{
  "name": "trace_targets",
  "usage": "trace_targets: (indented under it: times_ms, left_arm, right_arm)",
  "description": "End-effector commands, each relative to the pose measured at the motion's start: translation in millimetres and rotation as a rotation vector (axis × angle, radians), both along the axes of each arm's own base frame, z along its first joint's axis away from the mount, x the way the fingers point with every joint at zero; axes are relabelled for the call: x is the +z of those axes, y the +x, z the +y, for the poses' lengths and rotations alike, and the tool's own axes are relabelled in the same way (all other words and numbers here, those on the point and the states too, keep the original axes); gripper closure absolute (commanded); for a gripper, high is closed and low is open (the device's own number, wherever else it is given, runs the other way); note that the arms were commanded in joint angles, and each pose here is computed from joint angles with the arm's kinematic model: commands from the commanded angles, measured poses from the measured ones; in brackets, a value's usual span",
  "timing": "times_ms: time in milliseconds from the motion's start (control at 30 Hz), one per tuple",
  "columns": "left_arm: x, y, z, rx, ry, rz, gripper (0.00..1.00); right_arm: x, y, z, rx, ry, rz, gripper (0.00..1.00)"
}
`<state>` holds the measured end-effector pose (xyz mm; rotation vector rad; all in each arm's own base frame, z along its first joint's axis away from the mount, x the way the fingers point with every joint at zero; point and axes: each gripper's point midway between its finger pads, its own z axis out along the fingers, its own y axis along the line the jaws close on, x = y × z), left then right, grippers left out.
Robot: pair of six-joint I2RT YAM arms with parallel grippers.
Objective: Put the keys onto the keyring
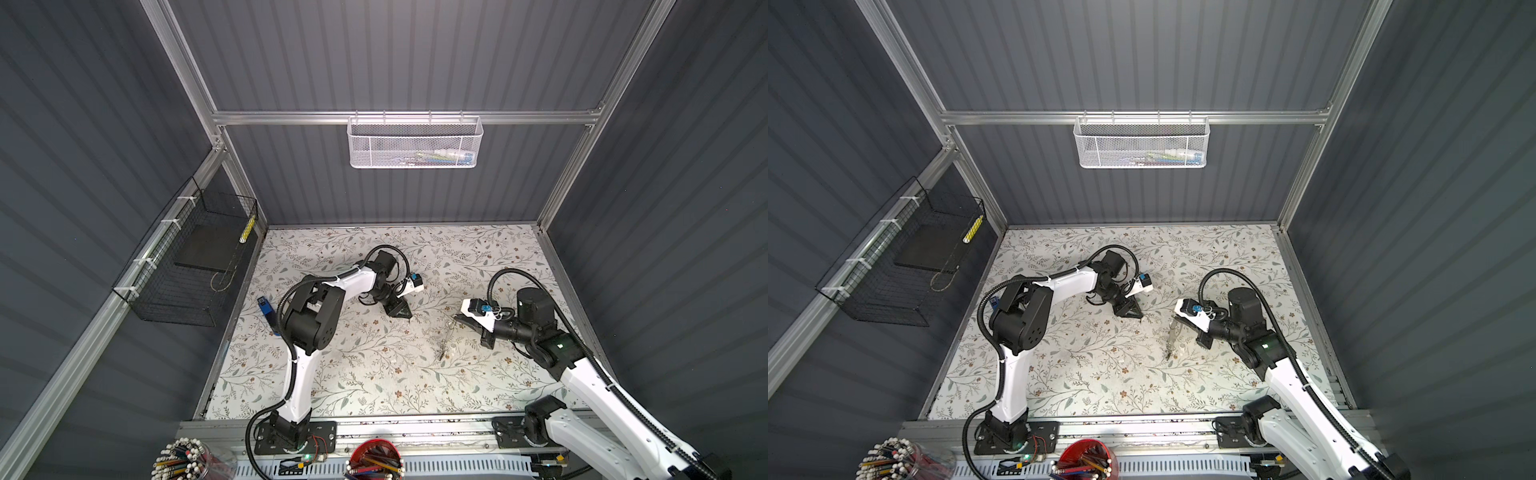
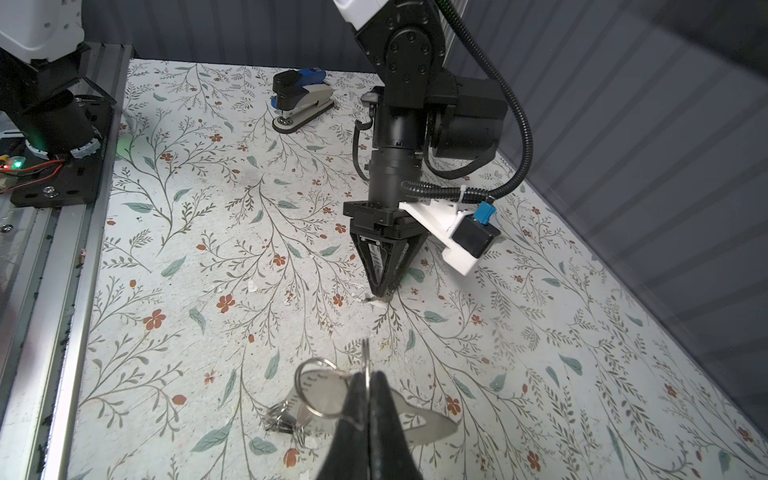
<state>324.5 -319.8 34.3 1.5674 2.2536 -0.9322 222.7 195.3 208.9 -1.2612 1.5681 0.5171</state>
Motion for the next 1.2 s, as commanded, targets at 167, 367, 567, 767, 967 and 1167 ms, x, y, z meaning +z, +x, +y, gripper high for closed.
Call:
trace_targets:
  times_ms: [167, 367, 567, 767, 967, 1167]
  left_arm:
    - [32, 2, 0, 0.139, -0.053, -0.037, 0.66]
    - [43, 27, 7, 0.267, -0.033, -0.158, 0.64]
    - [21, 17, 5, 0.223, 0.056, -0.192, 0.65]
    - [-3, -1, 9, 0.03, 0.202, -0.428, 0.65]
    - [-4, 3, 16, -0.004, 0.22, -0.536, 0.65]
    - [-7, 7, 21, -0.017, 0.246, -0.57, 0.65]
  right_arm:
    - [17, 0, 3, 0.012, 0.025, -0.035, 1.0]
    - [16, 0, 3, 0.012, 0.026, -0.035, 1.0]
    - [16, 0, 3, 0.008, 0.024, -0.038, 1.0]
    - [17, 0, 2, 0.002, 0.021, -0.047, 1.0]
    - [16, 0, 2, 0.0, 0.021, -0.048, 1.0]
    - [15, 1, 2, -0.002, 0.019, -0.049, 1.0]
